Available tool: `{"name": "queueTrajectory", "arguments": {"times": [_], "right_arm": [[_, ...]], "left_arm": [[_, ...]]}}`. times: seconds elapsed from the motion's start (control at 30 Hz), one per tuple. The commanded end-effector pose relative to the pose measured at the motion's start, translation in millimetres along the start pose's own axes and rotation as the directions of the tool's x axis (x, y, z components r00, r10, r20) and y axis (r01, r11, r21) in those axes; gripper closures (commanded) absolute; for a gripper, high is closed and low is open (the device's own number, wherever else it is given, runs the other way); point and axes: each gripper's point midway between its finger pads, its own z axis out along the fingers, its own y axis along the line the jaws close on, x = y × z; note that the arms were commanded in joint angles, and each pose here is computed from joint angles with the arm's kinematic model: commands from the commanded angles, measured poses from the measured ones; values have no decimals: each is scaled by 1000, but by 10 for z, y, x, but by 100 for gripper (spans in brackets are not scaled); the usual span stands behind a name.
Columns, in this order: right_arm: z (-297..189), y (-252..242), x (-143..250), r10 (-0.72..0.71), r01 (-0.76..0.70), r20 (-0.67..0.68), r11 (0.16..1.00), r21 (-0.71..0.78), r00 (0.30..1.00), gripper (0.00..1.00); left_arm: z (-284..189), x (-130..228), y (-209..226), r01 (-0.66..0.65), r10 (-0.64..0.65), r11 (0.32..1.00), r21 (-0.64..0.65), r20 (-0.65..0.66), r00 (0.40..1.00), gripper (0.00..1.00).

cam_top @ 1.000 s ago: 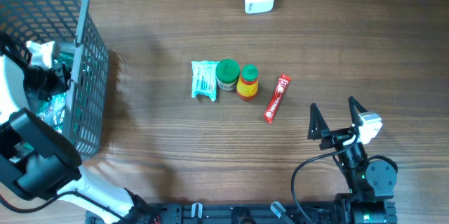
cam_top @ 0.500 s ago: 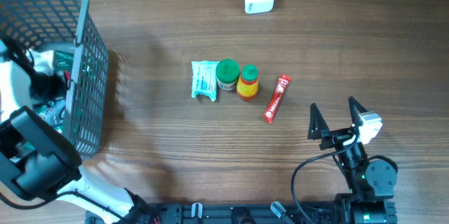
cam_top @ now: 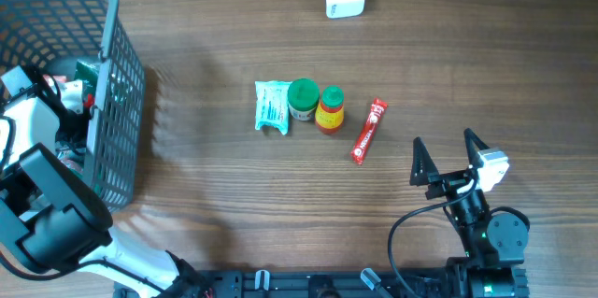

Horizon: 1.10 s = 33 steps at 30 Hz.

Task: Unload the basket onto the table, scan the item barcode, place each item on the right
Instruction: 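Reach the left gripper into the basket and grasp the green 3M glove pack, then carry the glove pack out and lay it left of the tissue pack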

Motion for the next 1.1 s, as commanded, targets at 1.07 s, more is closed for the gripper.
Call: {"name": "queueTrajectory", "arguments": {"times": [1.07], "right_arm": [[-2,-2,-17,5,-5,9,1000,4,1000,0]], "left_arm": [[-4180,-601,-2321,-308,-156,892,330,865,477,96]]}}
